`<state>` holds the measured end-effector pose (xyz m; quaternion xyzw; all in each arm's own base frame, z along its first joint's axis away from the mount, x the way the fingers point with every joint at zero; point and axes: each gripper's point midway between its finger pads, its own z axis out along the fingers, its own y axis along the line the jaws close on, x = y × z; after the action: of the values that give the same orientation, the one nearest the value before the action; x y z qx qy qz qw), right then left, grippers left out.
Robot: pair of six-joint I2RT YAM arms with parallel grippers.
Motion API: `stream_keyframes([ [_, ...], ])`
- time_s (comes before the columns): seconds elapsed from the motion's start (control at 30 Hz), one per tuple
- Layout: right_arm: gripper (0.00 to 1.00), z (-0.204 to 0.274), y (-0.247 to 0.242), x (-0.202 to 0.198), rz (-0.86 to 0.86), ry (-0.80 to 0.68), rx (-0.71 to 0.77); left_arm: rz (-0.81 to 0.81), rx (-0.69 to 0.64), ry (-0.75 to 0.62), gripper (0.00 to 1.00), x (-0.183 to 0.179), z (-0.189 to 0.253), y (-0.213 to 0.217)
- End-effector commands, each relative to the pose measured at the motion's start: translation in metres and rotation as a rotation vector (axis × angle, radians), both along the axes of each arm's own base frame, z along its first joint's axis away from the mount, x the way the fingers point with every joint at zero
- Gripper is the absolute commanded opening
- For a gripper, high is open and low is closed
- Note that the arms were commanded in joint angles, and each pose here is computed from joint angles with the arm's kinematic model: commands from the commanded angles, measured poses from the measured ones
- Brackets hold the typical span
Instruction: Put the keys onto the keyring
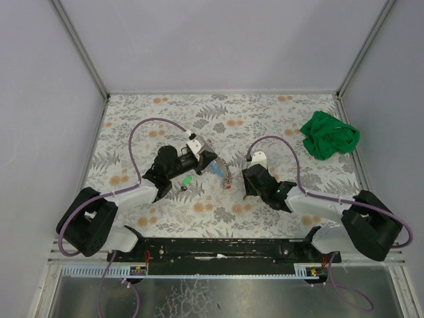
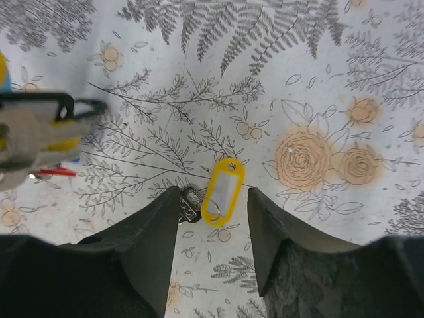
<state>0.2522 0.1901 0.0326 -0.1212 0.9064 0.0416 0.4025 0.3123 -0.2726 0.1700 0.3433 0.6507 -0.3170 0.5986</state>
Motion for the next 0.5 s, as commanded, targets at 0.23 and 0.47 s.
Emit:
stream_keyframes([
  [0.23,0.49,0.032,0.004,-0.002,0.098,0.058,0.045,-0.088,0.0,-0.087,0.0,-0.035,0.009,-0.003],
  [0.47,0.43,0.013,0.002,-0.001,0.083,0.15,0.045,-0.106,-0.015,-0.07,0.0,-0.051,-0.005,-0.001],
])
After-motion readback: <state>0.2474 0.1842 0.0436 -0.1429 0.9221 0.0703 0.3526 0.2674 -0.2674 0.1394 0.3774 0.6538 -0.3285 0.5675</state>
